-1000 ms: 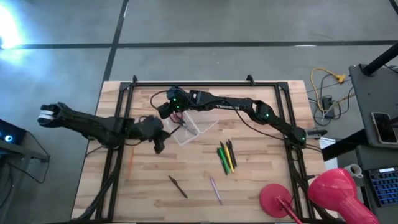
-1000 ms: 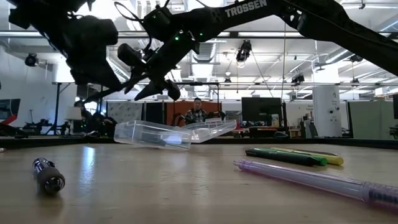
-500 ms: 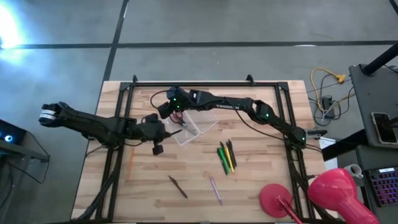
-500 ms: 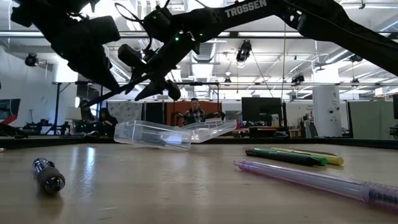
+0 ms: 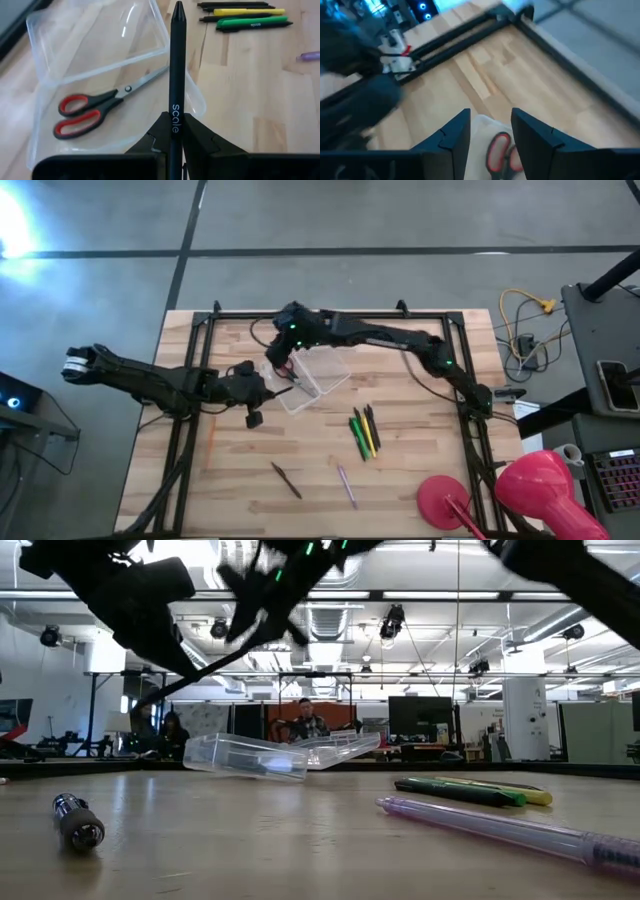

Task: Pick & place school supplies into a supply box
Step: Put the black pen into the transparent supply box

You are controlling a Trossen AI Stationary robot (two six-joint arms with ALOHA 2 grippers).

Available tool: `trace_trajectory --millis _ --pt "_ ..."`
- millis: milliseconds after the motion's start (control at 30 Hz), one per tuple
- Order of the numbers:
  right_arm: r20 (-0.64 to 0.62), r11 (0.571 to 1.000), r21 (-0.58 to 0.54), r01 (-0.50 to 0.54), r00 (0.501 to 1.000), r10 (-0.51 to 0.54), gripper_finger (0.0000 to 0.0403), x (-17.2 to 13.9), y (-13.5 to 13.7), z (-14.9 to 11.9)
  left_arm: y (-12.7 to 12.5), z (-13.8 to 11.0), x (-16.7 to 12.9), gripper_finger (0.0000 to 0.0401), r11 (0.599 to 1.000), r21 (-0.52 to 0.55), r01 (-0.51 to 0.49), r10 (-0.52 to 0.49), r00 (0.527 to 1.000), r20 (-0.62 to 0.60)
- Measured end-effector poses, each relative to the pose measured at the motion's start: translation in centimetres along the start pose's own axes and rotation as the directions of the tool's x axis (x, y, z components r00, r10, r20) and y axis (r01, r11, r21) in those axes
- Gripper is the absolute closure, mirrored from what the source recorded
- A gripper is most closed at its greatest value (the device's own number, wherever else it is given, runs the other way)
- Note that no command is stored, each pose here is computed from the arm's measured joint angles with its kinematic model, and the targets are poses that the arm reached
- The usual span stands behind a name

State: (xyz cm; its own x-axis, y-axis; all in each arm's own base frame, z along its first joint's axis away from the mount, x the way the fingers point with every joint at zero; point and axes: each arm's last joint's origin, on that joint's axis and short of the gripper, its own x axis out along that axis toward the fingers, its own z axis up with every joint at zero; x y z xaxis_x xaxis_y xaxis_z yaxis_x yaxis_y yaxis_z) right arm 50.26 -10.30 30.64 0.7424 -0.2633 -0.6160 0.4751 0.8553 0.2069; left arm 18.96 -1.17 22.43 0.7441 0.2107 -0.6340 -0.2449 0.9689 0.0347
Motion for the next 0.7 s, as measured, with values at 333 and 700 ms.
trace_trajectory --millis 333,700 --pt "0.064 0.976 -0.218 -0.010 0.998 0.024 0.0264 -10.3 3.0 1.1 0.7 0.6 1.1 0.0385 0.959 0.282 -0.016 0.016 1.000 0.002" --pt "0.032 0.968 -0.158 0.193 0.981 -0.191 0.0276 -17.3 3.7 -2.8 2.6 4.1 6.0 0.0389 0.783 0.622 0.029 0.144 0.964 -0.225"
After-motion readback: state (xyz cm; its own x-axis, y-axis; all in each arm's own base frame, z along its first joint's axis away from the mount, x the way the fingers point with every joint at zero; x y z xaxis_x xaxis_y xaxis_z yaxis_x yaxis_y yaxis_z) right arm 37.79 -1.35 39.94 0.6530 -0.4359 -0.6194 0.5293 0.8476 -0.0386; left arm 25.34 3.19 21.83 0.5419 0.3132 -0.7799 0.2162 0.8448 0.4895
